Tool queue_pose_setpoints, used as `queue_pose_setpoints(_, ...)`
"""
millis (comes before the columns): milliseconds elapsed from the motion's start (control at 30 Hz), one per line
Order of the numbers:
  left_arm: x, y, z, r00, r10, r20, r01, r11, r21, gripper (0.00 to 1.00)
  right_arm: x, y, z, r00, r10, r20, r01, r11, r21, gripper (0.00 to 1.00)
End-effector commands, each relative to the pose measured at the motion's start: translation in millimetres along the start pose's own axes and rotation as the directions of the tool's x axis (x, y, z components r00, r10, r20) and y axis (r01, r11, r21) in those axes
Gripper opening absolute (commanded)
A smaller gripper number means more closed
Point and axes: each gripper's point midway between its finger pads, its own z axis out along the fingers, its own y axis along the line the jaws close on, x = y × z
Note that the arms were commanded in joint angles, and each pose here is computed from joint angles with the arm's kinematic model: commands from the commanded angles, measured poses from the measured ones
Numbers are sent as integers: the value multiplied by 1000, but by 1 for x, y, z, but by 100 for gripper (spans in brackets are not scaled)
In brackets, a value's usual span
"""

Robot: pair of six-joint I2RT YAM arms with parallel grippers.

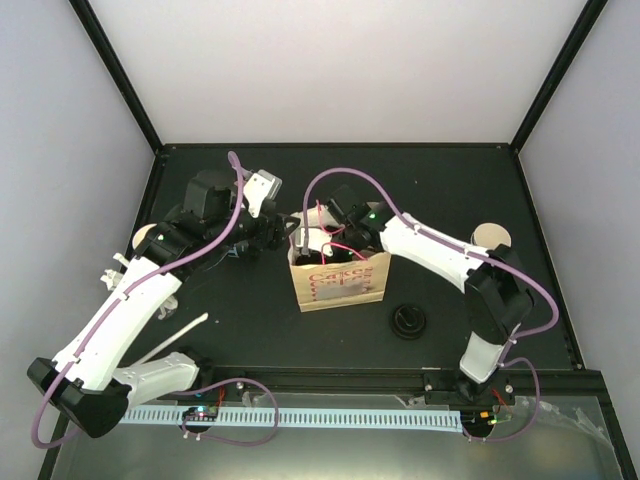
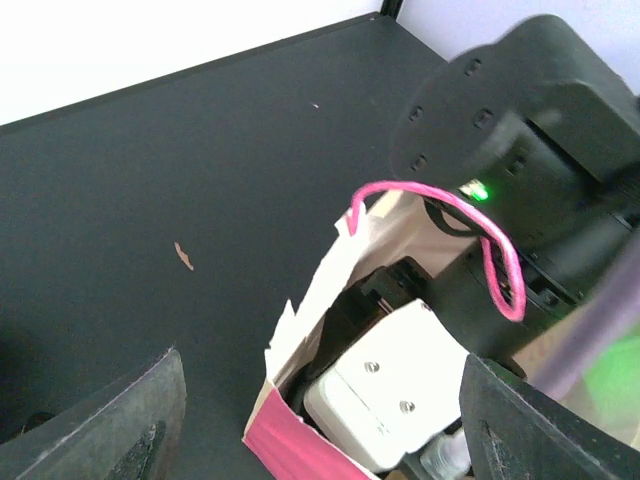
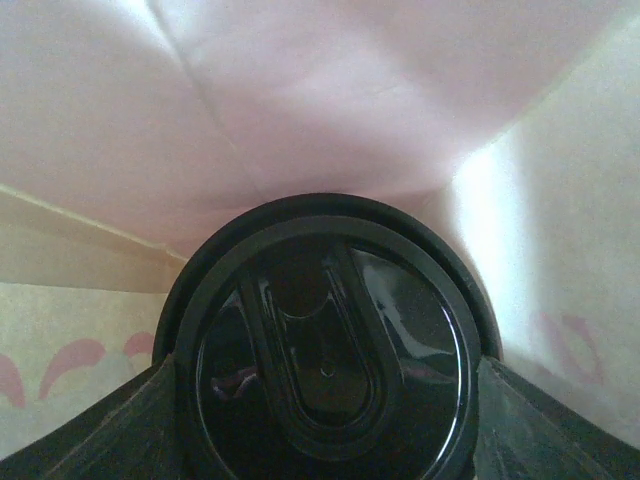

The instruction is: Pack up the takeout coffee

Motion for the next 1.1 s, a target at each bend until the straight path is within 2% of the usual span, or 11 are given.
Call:
queue_pose_setpoints(0,-8,-2,-6,999,-4,38,4,1000,11,77,84,2,30,935,86,-345,-42,990,132,37)
queue_pose_setpoints(233,-7,-3,-4,999,-9,33,9,1000,23,77,83,-2,32,948,75,-309,-9,978,210,38)
queue_pose_setpoints(467,-7,-3,-4,999,-8,33,7,1000,25,77,72,5,30,964,60,-259,-41,996,79,40)
queue_pose_setpoints(800,-9,-3,-5,999,-3,34,3,1000,23,77,55,4,22,976,51,-212,-38,997,66,44)
queue_pose_setpoints(933,-11,-3,-6,999,-3,37,3,1000,23,77,48,2,16,979,42,-200,-27,997,74,65)
queue_pose_setpoints(1000,-11,-3,-7,999,-3,37,3,1000,21,77,40,0,10,983,38,-182,-25,997,77,97)
queue_pose_setpoints(1067,-11,-2,-7,999,-5,35,5,1000,19,77,31,-1,3,986,32,-163,-20,997,77,100)
